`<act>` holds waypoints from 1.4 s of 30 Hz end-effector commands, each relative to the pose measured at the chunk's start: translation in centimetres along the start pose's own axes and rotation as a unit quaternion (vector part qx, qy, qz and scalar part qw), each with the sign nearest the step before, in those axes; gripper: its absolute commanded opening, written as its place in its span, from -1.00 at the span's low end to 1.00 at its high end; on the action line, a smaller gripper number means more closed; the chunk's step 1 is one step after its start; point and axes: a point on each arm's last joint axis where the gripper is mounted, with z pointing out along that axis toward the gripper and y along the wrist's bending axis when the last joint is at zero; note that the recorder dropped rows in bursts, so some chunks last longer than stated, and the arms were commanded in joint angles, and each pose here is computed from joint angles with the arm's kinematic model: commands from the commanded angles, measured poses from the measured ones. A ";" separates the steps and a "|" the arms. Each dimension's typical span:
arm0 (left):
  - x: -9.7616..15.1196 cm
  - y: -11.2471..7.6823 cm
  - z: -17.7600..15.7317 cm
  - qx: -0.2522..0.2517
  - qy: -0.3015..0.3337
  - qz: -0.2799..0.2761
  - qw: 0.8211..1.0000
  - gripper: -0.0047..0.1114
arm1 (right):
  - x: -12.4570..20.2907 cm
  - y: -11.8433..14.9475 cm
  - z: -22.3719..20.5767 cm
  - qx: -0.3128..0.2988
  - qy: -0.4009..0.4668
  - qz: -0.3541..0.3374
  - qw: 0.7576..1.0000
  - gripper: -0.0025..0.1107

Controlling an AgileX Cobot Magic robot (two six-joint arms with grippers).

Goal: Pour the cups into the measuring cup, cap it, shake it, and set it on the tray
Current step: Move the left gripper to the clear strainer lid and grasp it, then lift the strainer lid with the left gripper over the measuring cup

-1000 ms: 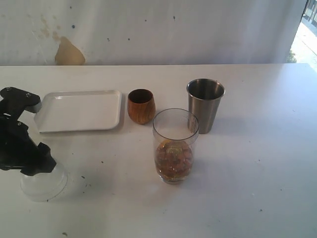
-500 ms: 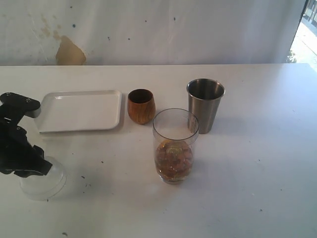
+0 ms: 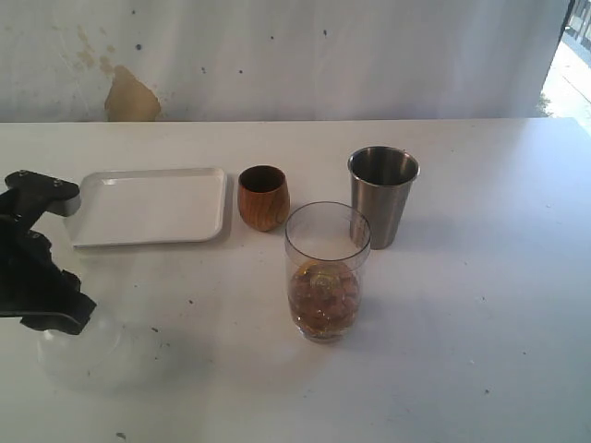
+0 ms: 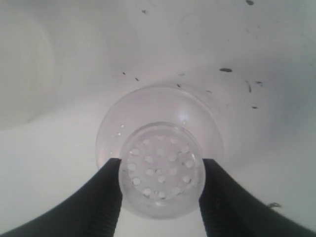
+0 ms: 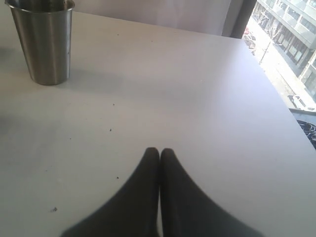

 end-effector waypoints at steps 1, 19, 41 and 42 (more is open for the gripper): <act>-0.9 -0.7 -1.5 0.036 0.022 -0.006 0.999 -0.92 | 0.1 0.0 0.0 0.001 -0.002 -0.004 1.000 -0.96; -8.8 -7.8 -12.0 -0.003 -0.065 0.088 0.994 -0.92 | 0.1 0.0 0.0 0.001 -0.002 -0.004 1.000 -0.96; -15.3 -17.3 -12.1 0.036 -0.093 0.185 0.978 -0.92 | 0.1 0.0 0.0 0.001 -0.002 -0.004 1.000 -0.96; -15.2 -17.6 -12.0 0.037 -0.092 0.189 0.977 -0.92 | 0.1 0.0 0.0 0.001 -0.002 -0.004 1.000 -0.96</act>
